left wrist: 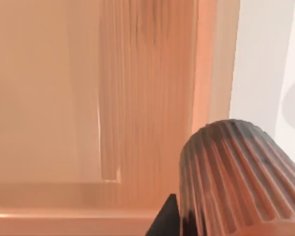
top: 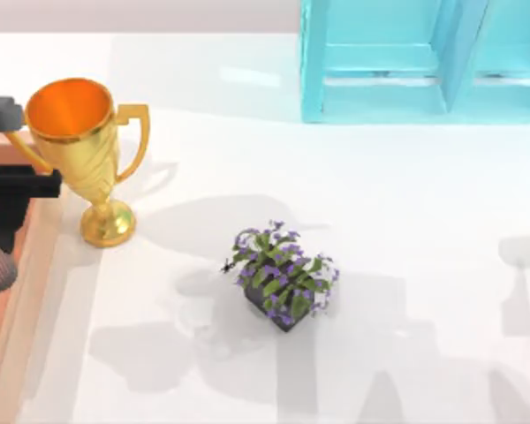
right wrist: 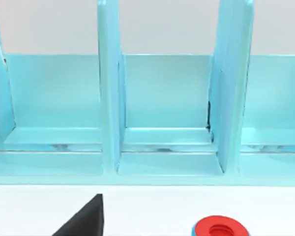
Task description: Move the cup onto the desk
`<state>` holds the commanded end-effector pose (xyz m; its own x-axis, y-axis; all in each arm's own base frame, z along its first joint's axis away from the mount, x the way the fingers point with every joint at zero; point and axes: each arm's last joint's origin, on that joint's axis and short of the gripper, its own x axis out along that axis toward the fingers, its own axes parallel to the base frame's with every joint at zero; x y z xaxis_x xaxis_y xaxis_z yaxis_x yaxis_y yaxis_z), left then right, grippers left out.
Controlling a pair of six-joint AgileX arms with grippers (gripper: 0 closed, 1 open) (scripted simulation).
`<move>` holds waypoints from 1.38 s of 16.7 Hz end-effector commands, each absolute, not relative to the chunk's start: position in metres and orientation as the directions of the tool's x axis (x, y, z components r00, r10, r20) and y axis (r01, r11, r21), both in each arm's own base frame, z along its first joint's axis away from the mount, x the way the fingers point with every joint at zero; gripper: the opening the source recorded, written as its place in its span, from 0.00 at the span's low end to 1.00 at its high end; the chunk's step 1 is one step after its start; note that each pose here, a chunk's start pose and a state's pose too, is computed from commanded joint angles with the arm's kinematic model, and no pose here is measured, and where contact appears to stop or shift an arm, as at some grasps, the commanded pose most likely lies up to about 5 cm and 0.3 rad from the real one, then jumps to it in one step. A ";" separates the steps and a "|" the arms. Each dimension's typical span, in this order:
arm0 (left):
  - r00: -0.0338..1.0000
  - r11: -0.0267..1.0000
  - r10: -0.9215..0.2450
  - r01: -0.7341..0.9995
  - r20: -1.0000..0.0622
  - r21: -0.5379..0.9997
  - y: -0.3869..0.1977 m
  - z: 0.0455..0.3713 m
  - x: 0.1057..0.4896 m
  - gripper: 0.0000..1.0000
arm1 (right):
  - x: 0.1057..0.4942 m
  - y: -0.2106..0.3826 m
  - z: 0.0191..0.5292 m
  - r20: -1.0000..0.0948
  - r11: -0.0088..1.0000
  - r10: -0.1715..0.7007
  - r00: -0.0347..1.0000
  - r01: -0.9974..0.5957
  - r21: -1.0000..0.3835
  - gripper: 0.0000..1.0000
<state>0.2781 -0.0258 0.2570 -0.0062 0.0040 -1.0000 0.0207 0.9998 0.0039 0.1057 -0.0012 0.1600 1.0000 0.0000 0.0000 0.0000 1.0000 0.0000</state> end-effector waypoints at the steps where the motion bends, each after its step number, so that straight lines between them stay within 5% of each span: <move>1: -0.007 1.000 0.004 0.021 -1.000 0.004 -0.026 0.257 0.278 0.00 | 0.106 -0.001 0.160 0.000 1.000 0.000 1.000 0.000 0.000 1.00; 7: -0.024 1.000 0.014 0.018 -1.000 0.014 -0.090 0.257 0.271 0.00 | 0.106 -0.001 0.160 0.000 1.000 0.000 1.000 0.000 0.000 1.00; 14: -0.019 1.000 0.022 0.020 -1.000 0.022 -0.209 0.257 0.201 0.00 | 0.106 -0.001 0.160 0.000 1.000 0.000 1.000 0.000 0.000 1.00; 23: -0.006 1.000 0.011 0.019 -1.000 0.011 -0.229 0.257 0.177 0.00 | 0.106 -0.001 0.160 0.000 1.000 0.000 1.000 0.000 0.000 1.00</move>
<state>0.1769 -0.2295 0.2569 -0.0059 0.0110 -0.9999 0.0187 0.9998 0.0109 0.1057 -0.0012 0.1600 1.0000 0.0000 0.0000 0.0000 1.0000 0.0000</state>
